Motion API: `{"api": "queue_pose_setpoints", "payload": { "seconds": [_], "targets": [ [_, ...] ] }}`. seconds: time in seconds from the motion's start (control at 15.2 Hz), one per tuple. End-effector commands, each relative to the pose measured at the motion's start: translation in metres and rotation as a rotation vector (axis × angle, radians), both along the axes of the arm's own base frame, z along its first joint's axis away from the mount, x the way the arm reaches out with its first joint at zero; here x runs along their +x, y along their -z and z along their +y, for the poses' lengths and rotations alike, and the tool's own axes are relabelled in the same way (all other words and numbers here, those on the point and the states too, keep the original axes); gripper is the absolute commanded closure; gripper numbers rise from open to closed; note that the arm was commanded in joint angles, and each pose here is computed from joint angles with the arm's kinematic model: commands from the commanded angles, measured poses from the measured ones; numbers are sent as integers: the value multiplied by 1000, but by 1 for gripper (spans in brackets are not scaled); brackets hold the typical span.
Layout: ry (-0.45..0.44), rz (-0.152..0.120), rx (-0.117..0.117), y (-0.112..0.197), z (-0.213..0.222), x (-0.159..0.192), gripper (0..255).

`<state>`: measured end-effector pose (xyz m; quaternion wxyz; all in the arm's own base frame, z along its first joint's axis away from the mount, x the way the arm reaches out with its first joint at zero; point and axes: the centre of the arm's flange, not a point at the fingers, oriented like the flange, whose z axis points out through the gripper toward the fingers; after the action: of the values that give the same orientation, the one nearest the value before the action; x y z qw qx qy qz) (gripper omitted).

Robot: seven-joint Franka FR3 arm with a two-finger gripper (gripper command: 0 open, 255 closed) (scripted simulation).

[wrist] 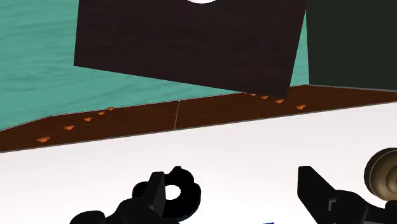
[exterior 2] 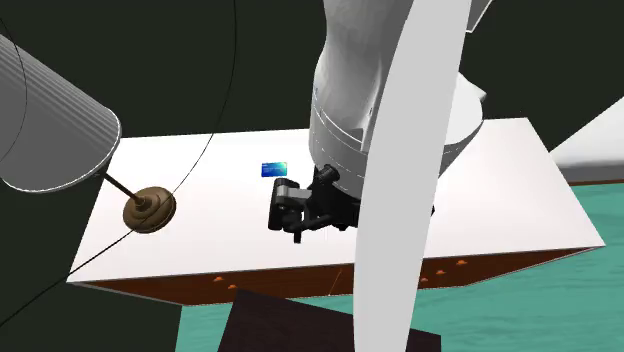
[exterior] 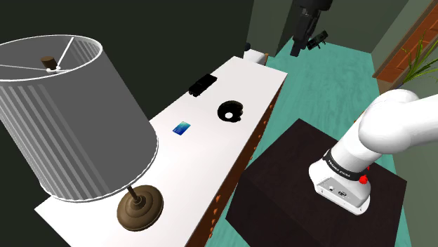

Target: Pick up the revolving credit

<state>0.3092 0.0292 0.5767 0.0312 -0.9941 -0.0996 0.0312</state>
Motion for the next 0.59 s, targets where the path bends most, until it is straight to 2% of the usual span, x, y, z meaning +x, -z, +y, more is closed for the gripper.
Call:
{"api": "queue_pose_setpoints", "payload": {
  "seconds": [0.0,0.53],
  "targets": [
    [0,0,0,0,0,0,0],
    [-292,3,-19,71,-3,80,0]
  ]
}}
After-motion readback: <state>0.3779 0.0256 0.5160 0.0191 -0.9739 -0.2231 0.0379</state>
